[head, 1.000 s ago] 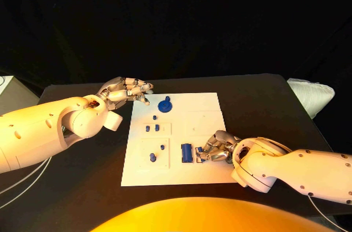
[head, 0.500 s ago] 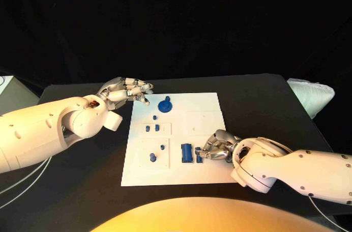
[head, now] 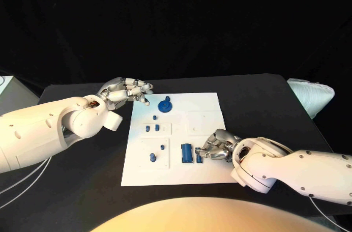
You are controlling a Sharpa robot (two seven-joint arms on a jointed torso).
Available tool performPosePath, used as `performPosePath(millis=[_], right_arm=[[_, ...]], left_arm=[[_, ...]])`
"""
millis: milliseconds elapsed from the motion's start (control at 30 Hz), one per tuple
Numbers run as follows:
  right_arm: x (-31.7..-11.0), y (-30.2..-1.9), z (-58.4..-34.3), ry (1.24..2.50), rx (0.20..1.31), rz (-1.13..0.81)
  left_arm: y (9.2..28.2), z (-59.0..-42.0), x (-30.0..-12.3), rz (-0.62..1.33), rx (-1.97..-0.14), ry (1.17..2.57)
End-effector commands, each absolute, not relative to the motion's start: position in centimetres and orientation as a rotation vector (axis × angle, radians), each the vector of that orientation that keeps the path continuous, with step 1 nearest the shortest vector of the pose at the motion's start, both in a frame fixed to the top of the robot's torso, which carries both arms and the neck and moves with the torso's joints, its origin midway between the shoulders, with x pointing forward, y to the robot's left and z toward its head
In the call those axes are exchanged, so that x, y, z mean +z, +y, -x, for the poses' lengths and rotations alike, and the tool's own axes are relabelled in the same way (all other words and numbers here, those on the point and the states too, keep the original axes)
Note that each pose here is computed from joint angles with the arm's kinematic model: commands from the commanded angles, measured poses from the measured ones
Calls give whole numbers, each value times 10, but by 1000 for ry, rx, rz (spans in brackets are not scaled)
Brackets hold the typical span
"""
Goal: Assemble the parts on the task board
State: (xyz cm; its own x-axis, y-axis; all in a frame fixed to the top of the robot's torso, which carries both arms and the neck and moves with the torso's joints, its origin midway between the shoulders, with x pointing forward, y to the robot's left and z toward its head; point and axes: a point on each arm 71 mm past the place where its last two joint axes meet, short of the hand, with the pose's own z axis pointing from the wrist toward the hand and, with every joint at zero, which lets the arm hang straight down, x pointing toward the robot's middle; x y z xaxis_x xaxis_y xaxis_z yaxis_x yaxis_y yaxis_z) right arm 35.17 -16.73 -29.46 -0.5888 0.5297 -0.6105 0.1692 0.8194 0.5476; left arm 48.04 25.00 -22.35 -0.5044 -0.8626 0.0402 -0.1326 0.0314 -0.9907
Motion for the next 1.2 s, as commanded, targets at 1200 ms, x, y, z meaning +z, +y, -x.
performPosePath(millis=[1200], right_arm=[[-284, -176, -356, 1788, 911, -124]], left_arm=[[249, -480, -222, 1005, -1547, 1703]])
